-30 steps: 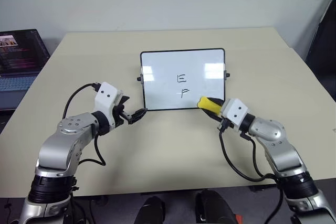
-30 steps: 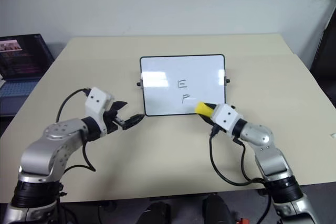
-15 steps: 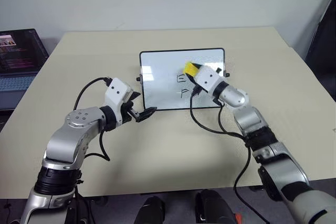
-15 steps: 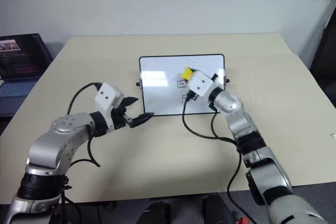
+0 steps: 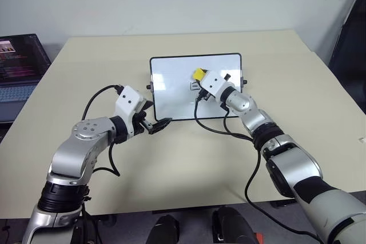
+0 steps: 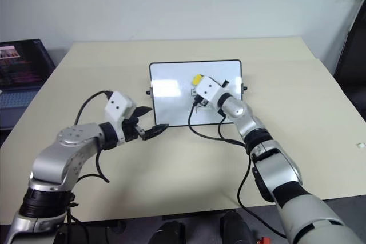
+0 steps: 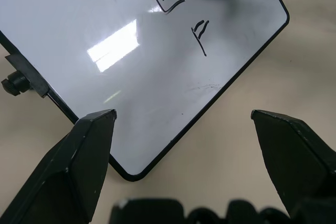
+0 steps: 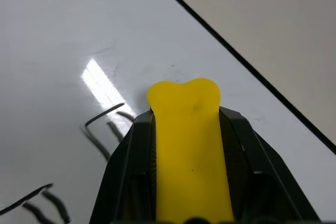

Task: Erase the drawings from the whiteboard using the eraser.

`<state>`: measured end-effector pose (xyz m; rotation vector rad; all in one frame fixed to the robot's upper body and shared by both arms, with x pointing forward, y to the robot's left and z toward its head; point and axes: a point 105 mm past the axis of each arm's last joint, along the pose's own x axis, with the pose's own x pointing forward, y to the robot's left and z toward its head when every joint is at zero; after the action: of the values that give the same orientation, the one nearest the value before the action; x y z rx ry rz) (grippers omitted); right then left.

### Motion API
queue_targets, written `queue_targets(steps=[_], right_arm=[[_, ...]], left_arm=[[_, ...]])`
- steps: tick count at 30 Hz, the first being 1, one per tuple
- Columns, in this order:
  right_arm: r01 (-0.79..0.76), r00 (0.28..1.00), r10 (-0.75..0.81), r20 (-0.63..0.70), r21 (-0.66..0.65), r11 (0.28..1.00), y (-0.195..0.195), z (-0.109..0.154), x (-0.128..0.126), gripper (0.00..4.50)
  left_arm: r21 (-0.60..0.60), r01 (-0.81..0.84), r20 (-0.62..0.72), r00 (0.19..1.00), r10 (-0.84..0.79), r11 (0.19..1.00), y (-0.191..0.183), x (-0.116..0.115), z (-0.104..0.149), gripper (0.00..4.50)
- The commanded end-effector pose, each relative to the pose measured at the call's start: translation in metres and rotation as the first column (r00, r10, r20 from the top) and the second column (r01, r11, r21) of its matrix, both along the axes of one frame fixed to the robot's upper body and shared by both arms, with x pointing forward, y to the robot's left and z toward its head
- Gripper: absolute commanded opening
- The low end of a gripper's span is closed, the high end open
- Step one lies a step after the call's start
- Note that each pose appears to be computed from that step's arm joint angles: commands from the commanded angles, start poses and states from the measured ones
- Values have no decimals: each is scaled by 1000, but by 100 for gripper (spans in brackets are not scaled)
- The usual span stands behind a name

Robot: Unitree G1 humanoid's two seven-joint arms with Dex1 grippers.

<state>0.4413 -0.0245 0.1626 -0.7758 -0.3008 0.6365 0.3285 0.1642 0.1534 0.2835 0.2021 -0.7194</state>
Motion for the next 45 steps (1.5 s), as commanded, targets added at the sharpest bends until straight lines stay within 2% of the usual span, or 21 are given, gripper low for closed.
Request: queue_targets(steps=[1,5,8,12,16,20,24,27,33,38,41,45], right_arm=[[-32,994,18,-105,-132,991,2,-43,-8,128],[-60,993,40,-109,-179,982,6,-53,-13,128],[-37,997,24,-79,-169,985,5,-46,-10,128],[-18,1000,20,16,-94,995,3,-12,-4,128],[-66,987,59,148,46,997,8,40,-6,127],[-17,985,2,172,81,997,10,56,1,127],[48,992,-54,118,52,998,15,48,10,127],[57,998,-58,39,17,998,22,31,12,127],[0,997,-7,-76,-99,995,25,-12,3,127],[-41,994,20,-110,-193,980,19,-39,-5,127],[-47,994,24,-108,-222,974,17,-45,-7,127],[-42,998,29,-60,-243,969,17,-40,-6,127]], left_arm=[[10,-6,53,999,6,1000,3,0,10,450],[6,-3,54,999,3,1000,2,1,9,450],[4,-1,54,999,1,1000,1,2,7,450],[3,3,53,999,-3,1000,0,1,6,450],[1,4,50,999,-4,1000,0,2,5,450],[-1,9,49,999,-9,1000,-1,2,4,450],[-2,14,48,999,-13,1000,-3,2,5,450],[-2,13,48,999,-13,1000,-3,2,5,450],[-3,8,51,999,-8,1000,-2,1,6,450],[-5,10,50,999,-10,1000,-3,1,6,450],[-6,15,51,999,-15,1000,-4,2,5,450],[-6,21,49,999,-21,1000,-5,3,4,450]])
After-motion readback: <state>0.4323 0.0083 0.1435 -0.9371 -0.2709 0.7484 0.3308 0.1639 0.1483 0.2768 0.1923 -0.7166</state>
